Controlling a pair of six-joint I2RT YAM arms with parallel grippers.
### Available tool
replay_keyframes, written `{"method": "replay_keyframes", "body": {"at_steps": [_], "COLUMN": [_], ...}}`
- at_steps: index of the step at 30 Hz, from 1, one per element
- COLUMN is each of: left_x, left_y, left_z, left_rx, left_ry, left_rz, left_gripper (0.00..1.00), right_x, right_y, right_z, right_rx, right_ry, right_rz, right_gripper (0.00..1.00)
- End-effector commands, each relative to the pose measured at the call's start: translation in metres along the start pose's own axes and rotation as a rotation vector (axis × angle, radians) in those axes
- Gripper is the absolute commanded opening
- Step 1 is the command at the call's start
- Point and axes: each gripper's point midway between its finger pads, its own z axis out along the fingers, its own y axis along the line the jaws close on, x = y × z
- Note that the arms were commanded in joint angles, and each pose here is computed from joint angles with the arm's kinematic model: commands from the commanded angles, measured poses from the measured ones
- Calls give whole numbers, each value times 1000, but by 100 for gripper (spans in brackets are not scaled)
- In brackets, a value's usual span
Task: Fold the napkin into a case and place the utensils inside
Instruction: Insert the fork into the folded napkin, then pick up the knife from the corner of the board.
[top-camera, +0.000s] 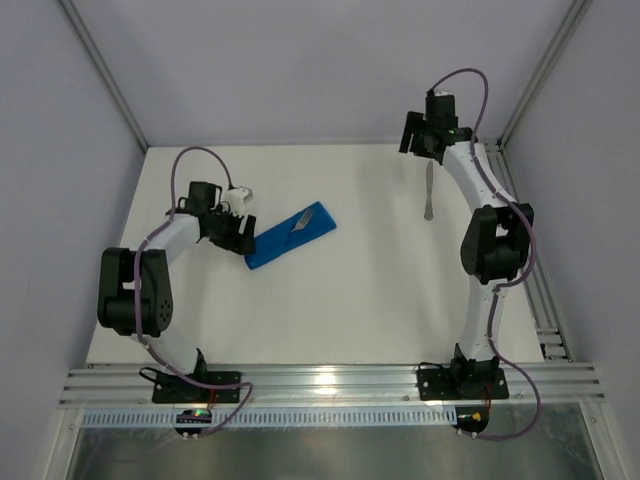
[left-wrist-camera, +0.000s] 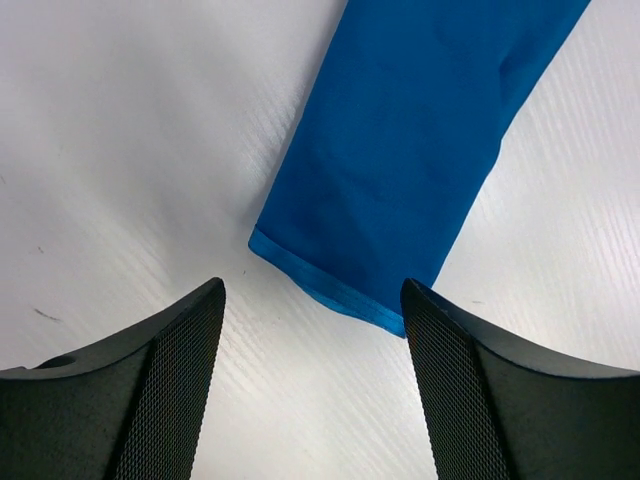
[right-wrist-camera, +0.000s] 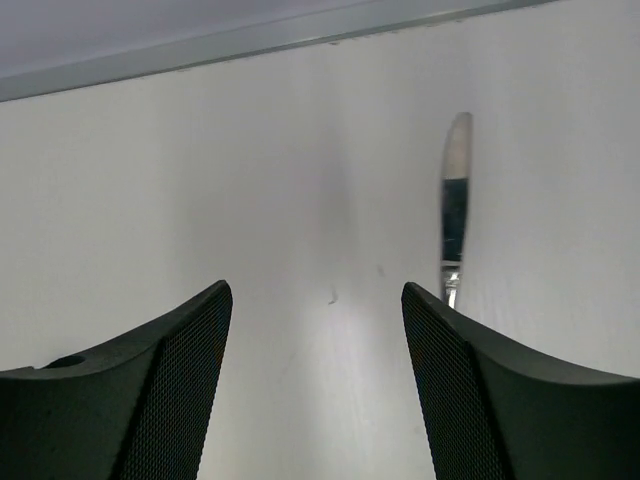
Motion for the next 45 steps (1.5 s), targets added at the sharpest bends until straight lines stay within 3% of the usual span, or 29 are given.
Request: {"method": "replay_keyframes", "body": {"at_steps": [1,7,17,23,26,27,29,31,32,34,35,36,38,39,41,42,45], "left_x": [-21,-20,-22,-21,-22,-24,-26,-31,-31,-33,-34,-34,-30,-28,-23,-22,-19], "left_y": [2,1,-1,-1,-2,-2,-5,-8,-11,-15,-16,-17,-15,-14,-12,-11,-13], "left_z": [-21,-26,-26,-29,-35,-37,-43,-50,-52,-57,-59,-59,-57,-56,-50,-49,-46], "left_rx": [-29,-37,-23,-33,-40,-42,-39,-39,-29,-23,-20,-14,-22,-25,-27,-26,-15], "left_ry": [-58,-54,-58,-55,-59,-65,-75,-96,-97,-109,-112,-114,-101,-92,-74,-73,-72], "left_rz": [54,65,50,61,74,82,92,110,110,121,122,124,120,116,110,110,106], "left_gripper": [73,75,76,76,76,76,75,75,76,75,75,75,75,75,75,75,75], "right_x": [63,81,128,141,141,143,118,124,83,99,66,89,67,93,82,106,120], "right_y": [-57,-114,-131,-132,-128,-124,-129,-122,-109,-100,-90,-91,-78,-77,-65,-52,-23], "right_z": [12,45,62,68,66,67,64,57,49,38,26,21,5,2,-11,-13,-20], "right_rx": [135,207,211,192,166,140,110,84,48,12,-17,-13,-60,-55,-82,-88,-106], "right_ry": [302,403,538,575,570,564,472,443,295,278,156,180,70,102,19,53,37], "right_rz": [-138,-89,-146,-117,-123,-112,-35,6,50,112,162,196,273,301,351,353,396], "right_gripper": [73,74,70,35,8,4,4,4,4,4,4,4,4,4,4,4,4]}}
